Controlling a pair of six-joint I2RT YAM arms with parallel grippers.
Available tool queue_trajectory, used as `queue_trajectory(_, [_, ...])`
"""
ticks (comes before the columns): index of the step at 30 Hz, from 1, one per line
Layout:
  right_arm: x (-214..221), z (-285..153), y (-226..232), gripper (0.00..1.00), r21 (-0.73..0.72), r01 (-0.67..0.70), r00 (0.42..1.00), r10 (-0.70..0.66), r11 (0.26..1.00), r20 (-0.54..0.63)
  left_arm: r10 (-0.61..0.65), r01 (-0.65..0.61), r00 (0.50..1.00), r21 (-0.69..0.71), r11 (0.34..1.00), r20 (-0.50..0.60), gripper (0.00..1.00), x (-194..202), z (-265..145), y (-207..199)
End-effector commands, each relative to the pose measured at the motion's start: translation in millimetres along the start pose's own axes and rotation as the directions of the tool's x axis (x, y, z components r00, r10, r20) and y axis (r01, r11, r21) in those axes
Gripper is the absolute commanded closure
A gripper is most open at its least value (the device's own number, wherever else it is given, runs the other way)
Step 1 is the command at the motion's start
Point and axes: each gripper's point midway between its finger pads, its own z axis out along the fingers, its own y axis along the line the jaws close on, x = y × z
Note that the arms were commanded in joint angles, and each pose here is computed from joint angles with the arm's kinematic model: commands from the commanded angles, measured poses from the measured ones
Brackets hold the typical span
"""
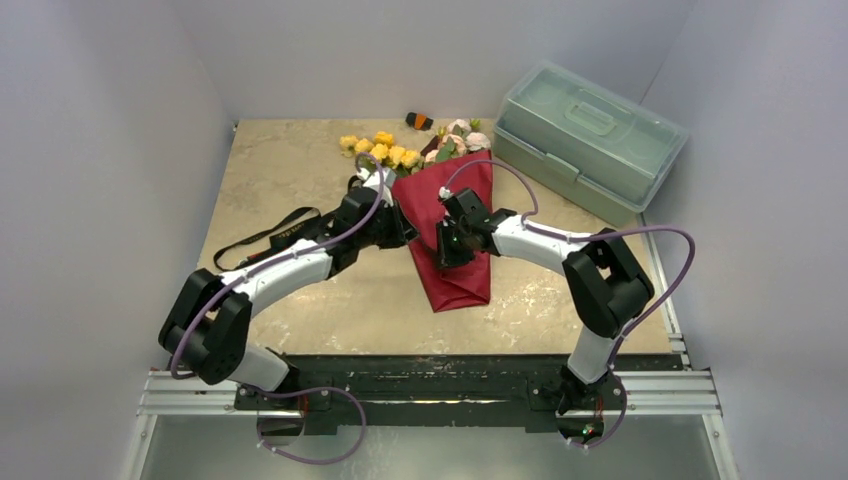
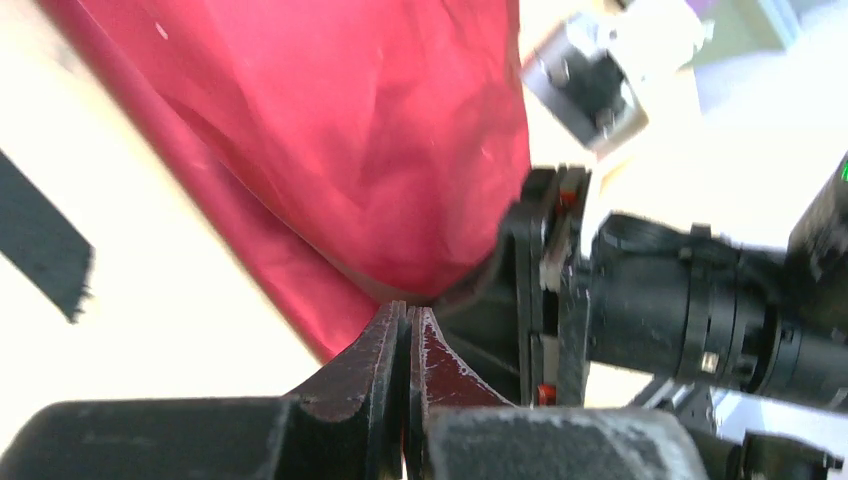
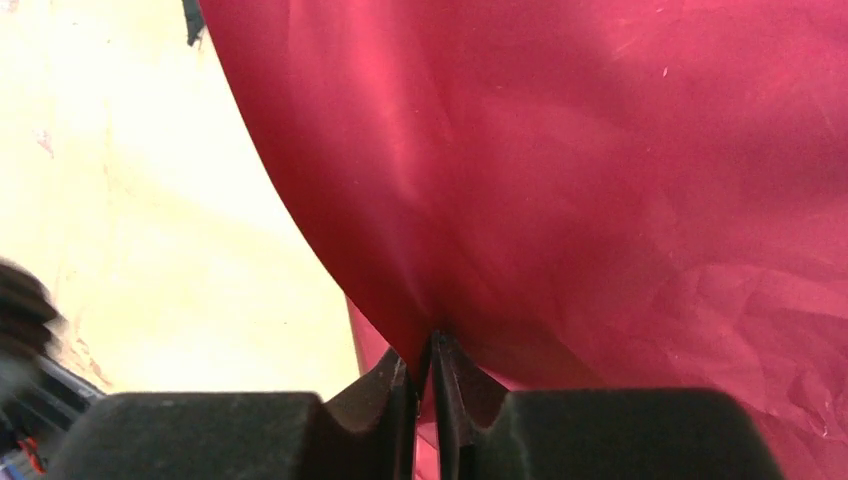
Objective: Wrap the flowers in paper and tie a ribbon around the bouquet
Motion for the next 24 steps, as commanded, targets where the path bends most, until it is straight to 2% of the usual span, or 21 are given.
queue_trajectory(1, [-16.3, -3.6, 20.1, 0.77, -0.071, 0.036, 0.999, -0.034, 0.997, 0.031, 0.004, -0.002, 0.996, -0.017, 1.000, 0.090, 1.00, -42.1, 3.5, -0.1])
queue_trajectory(5, [-15.5, -1.7, 20.1, 0.60, -0.072, 0.034, 0.999, -0.033, 0.997, 0.023, 0.016, -0.015, 0.997, -0.006, 1.000, 0.079, 1.00, -49.2, 21.0, -3.1])
queue_trajectory(7, [-15.1, -0.7, 20.8, 0.55, -0.077, 0.033, 0.999, -0.032, 0.996, 0.018, 0.025, -0.025, 0.997, 0.000, 1.000, 0.072, 1.00, -51.5, 31.2, -4.2])
queue_trajectory(11, [-13.8, 1.1, 28.4, 0.53, -0.120, 0.026, 1.000, -0.026, 0.992, 0.008, 0.040, -0.039, 0.999, -0.017, 0.999, 0.029, 1.00, -48.9, 55.7, 4.6])
queue_trajectory(18, [-9.1, 1.2, 39.1, 0.53, -0.186, -0.001, 1.000, 0.000, 0.982, -0.008, 0.004, -0.008, 0.999, -0.099, 0.995, -0.048, 1.00, -29.4, 88.2, 45.5])
queue_trajectory(24, [-15.8, -9.0, 40.9, 0.54, -0.207, -0.043, 0.999, 0.043, 0.977, -0.005, 0.030, -0.043, 0.994, -0.123, 0.991, -0.104, 1.00, -16.0, 107.6, 68.3])
